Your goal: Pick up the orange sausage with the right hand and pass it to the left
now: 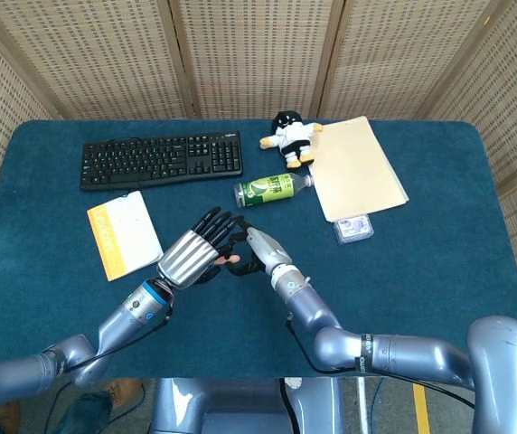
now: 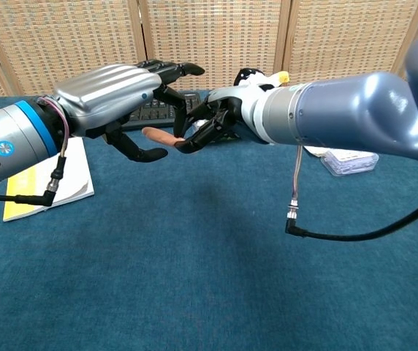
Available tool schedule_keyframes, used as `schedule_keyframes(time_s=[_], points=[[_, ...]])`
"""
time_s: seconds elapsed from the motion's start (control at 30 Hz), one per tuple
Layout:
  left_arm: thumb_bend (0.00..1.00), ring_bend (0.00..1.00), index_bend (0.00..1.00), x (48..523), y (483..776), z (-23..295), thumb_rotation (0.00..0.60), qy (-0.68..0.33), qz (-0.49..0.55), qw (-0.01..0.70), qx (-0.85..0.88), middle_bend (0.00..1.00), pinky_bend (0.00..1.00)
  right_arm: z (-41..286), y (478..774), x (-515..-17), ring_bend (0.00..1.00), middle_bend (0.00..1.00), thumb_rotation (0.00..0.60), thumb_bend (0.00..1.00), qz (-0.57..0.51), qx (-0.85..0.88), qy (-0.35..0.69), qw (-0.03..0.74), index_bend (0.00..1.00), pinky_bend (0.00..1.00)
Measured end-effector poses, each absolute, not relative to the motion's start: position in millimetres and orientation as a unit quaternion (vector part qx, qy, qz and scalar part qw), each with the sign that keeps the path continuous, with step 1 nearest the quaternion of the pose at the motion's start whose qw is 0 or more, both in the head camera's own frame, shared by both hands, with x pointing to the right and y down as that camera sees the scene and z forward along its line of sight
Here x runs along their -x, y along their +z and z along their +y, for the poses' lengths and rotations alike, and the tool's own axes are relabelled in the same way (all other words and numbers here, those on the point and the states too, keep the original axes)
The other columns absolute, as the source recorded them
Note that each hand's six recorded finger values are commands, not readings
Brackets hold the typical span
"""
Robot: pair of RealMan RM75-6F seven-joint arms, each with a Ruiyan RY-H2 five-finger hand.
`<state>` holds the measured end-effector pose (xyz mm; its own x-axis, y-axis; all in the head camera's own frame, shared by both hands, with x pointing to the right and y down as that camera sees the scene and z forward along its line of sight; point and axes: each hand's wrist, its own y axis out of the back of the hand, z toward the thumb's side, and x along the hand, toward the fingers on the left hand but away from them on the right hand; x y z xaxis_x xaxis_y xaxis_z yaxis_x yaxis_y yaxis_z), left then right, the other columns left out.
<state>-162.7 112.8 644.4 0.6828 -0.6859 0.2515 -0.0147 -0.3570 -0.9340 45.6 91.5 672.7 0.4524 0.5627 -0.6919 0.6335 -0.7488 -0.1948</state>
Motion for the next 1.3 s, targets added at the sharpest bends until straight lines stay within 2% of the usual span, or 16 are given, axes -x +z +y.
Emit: schedule_keyframes(time_s=[0.47, 0.9, 1.3], points=[[0.34, 0.0, 0.52, 162, 648, 110, 0.6, -0.328, 0.236, 0.52, 0.753, 0.0, 0.0, 91, 674, -49, 0.0, 0.13, 0.6, 0.64, 0.351, -0.85, -0.39, 0.048, 0.68, 0.0], [0.42, 0.0, 0.58, 158, 649, 110, 0.6, -0.326, 0.239, 0.517, 0.755, 0.0, 0.0, 91, 675, -51, 0.0, 0.13, 0.6, 0.64, 0.351, -0.85, -0.39, 0.047, 0.68, 0.0], [0.46, 0.0, 0.75, 157, 648, 108, 0.6, -0.327, 0.248, 0.514, 0.753, 0.0, 0.0, 91, 675, -56, 0.0, 0.14, 0.6, 0.64, 0.352, -0.849, -0.392, 0.047, 0.68, 0.0]])
